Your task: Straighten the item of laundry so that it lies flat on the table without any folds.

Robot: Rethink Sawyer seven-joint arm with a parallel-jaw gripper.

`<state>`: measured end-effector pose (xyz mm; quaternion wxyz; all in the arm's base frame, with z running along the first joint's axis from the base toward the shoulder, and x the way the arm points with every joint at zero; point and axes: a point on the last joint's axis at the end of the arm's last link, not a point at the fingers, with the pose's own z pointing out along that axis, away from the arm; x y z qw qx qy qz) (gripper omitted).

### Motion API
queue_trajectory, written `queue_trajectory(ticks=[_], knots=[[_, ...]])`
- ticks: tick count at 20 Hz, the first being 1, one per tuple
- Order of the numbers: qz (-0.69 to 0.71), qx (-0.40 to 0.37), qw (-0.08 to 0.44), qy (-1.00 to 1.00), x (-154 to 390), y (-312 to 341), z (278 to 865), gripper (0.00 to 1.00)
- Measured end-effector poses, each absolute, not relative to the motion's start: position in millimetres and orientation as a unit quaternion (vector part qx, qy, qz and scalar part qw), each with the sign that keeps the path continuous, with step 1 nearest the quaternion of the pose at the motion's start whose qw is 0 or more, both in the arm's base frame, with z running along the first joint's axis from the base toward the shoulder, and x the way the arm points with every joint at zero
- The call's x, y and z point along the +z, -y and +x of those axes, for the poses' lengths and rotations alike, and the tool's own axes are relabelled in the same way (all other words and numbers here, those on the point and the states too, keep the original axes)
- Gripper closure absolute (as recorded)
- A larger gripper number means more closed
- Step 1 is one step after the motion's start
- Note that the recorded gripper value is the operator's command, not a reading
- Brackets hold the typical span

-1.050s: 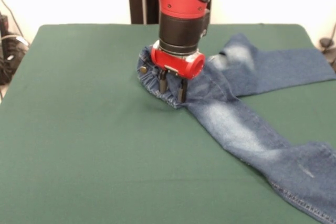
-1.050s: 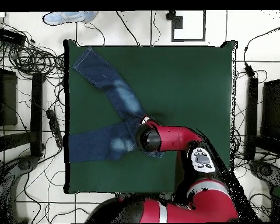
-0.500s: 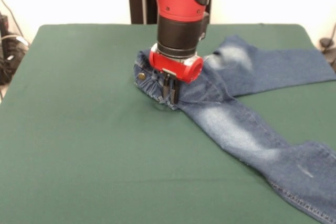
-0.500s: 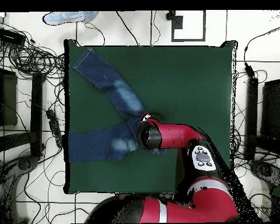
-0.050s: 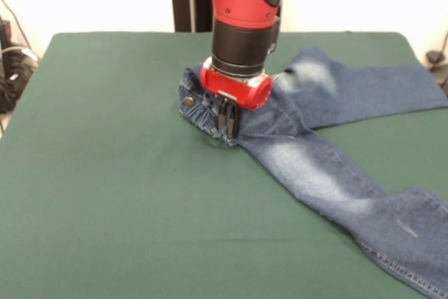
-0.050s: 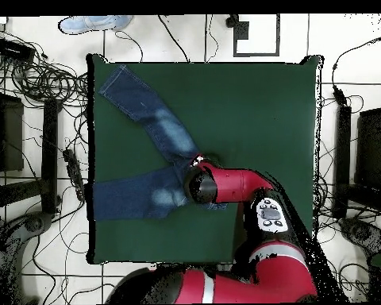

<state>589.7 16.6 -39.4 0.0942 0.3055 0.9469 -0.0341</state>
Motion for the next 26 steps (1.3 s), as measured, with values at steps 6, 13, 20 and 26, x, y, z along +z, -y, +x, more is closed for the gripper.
queue_trajectory(ticks=[6,13,20,26], knots=[[0.309,-0.030,0.095,-0.946,-20.7,-18.8,590.9,1.00],[0.346,-0.030,0.047,-0.937,70.4,-22.3,615.2,1.00],[0.344,-0.026,0.042,-0.938,122.8,-35.4,637.0,1.00],[0.339,-0.015,0.067,-0.938,143.7,-41.6,657.5,1.00]])
